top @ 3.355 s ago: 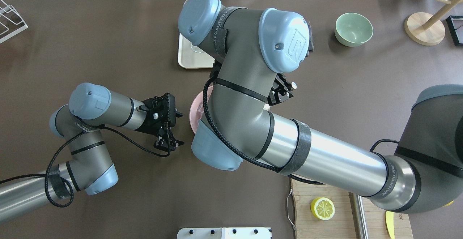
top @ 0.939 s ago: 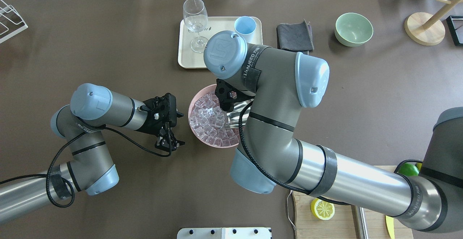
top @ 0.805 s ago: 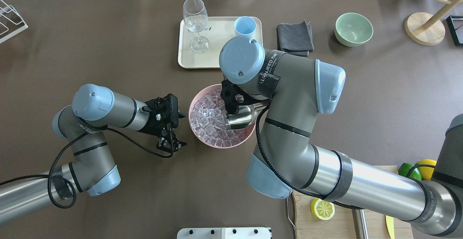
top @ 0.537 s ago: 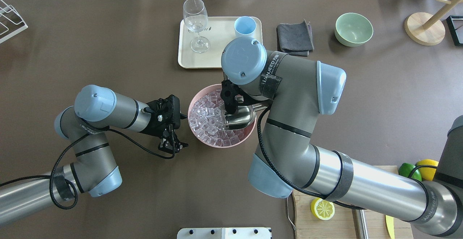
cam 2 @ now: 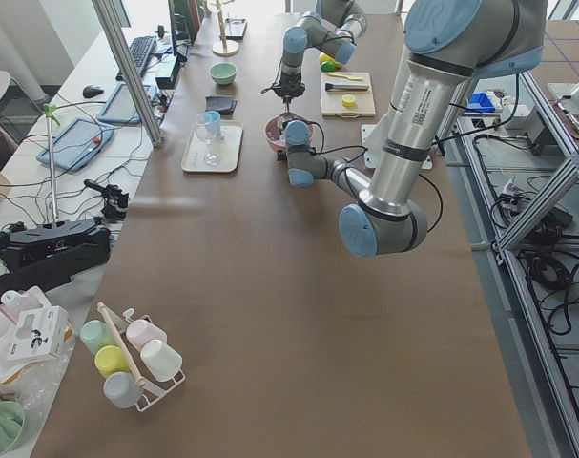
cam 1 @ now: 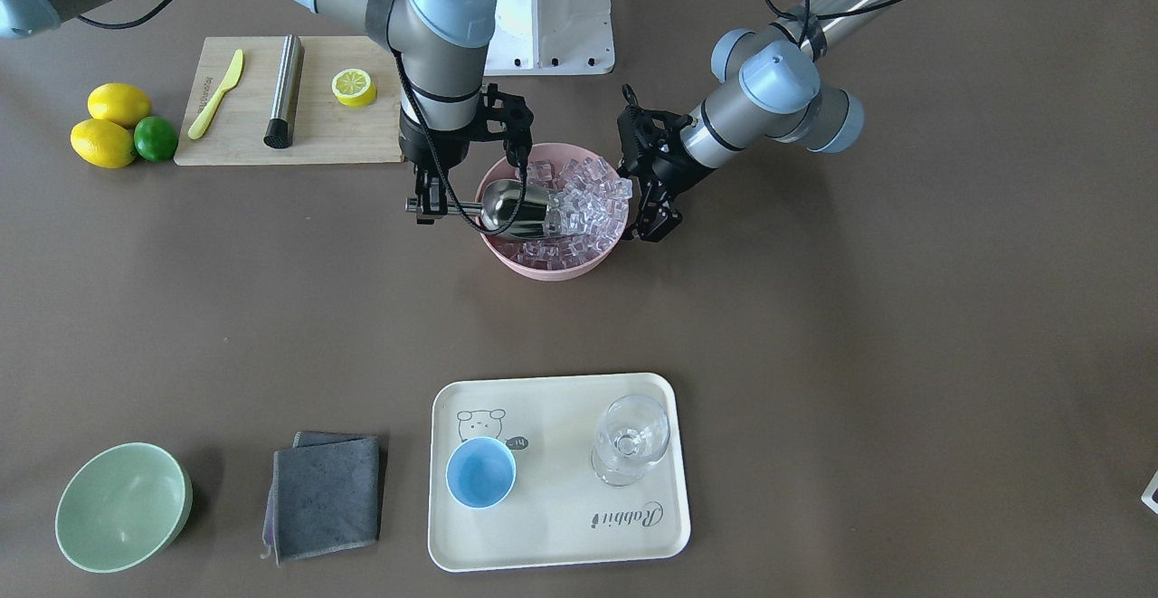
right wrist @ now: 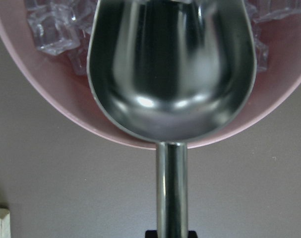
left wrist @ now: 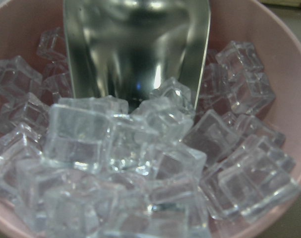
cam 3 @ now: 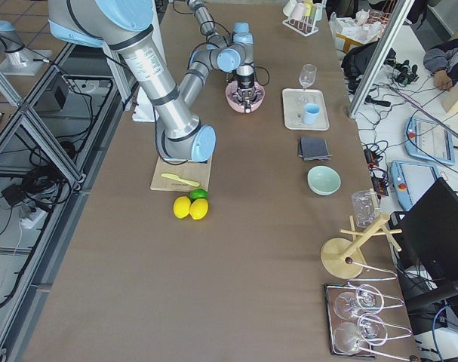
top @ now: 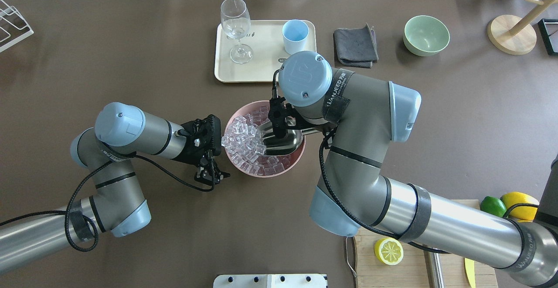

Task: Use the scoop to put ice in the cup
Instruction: 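Dig the scoop into the ice cubes while the left gripper holds the bowl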

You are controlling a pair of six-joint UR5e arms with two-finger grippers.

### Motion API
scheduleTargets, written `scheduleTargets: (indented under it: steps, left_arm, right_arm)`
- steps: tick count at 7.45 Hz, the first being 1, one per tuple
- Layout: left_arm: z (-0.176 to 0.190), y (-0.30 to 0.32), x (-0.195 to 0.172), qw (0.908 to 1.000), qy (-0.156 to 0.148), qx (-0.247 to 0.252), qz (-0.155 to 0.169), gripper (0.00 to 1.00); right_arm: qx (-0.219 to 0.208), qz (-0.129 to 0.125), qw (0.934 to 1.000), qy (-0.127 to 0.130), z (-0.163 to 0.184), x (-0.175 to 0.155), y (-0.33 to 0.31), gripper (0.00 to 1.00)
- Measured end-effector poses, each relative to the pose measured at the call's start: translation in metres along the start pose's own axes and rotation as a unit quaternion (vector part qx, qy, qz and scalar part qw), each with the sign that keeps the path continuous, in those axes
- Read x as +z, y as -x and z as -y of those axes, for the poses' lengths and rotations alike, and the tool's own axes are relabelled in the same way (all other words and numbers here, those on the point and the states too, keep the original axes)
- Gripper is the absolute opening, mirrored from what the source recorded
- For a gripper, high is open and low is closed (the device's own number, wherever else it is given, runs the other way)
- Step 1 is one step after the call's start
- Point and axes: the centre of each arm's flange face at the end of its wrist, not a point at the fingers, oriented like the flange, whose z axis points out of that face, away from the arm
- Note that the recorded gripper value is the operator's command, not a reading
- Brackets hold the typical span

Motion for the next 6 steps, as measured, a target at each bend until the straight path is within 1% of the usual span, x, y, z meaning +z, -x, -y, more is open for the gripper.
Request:
scheduleTargets:
  steps: [3, 5, 6]
  left_arm:
    - [-0.0032, 0.0012, -0.0016, 1.0000, 0.000, 0.000, 0.000, 0.99]
    - [-0.0048, 0.0020, -0.0029, 1.0000, 0.001, 0.001, -0.001, 0.99]
    - [-0.0051, 0.0021, -0.0031, 1.0000, 0.001, 0.001, -0.001, 0.99]
  right_arm:
    - [-0.004, -0.006, 0.9995, -0.029, -0.0059, 0.0077, 0.0046, 0.00]
    - [-0.006, -0.003, 0.9986, -0.052, -0.0081, 0.0116, 0.0077, 0.00]
    - [-0.005, -0.002, 0.9983, -0.059, -0.0098, 0.0104, 0.0061, 0.00]
